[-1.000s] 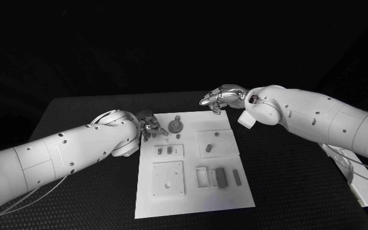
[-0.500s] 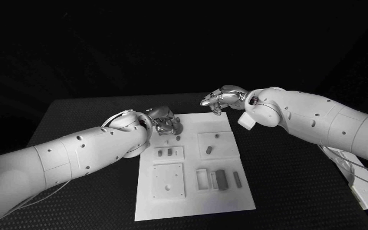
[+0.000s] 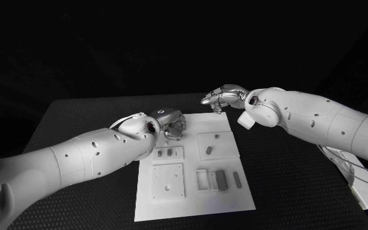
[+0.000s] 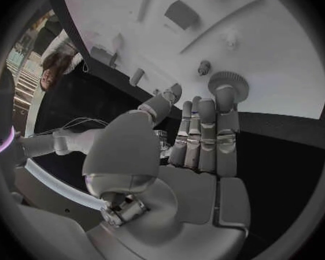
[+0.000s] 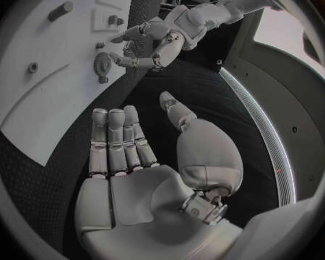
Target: Assemble the parts on the task board
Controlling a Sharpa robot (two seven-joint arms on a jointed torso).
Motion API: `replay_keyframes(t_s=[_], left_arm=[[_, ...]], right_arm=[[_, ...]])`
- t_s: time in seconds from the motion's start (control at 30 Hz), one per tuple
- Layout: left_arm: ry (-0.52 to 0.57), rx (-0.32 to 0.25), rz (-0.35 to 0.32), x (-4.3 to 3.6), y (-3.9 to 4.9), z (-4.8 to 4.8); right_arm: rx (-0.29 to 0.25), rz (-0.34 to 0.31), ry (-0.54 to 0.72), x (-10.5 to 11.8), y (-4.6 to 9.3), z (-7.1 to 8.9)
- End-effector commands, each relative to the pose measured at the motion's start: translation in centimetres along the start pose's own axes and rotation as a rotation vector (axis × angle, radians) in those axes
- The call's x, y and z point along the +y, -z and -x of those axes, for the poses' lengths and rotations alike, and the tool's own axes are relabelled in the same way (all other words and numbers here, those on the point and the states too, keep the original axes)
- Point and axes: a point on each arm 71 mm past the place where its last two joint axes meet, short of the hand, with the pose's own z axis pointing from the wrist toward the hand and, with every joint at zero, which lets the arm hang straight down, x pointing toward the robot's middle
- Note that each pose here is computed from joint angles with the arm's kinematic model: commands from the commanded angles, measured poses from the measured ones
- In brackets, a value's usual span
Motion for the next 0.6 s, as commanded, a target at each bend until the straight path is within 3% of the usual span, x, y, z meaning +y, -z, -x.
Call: replay_keyframes(t_s=[0.03, 0.23, 0.6], left_arm=[[-0.082, 0.016, -0.044, -0.47, -0.18, -0.29], [-0.108, 0.055, -0.022, -0.12, -0.22, -0.76], [-0.132, 0.057, 0.005, 0.28, -0.44, -1.49]], right_arm=[[0.001, 0.016, 0.006, 0.1, 0.0, -0.1], [0.003, 0.015, 0.006, 0.1, 0.0, -0.1], [0.009, 0.018, 0.005, 0.2, -0.1, -0.3]])
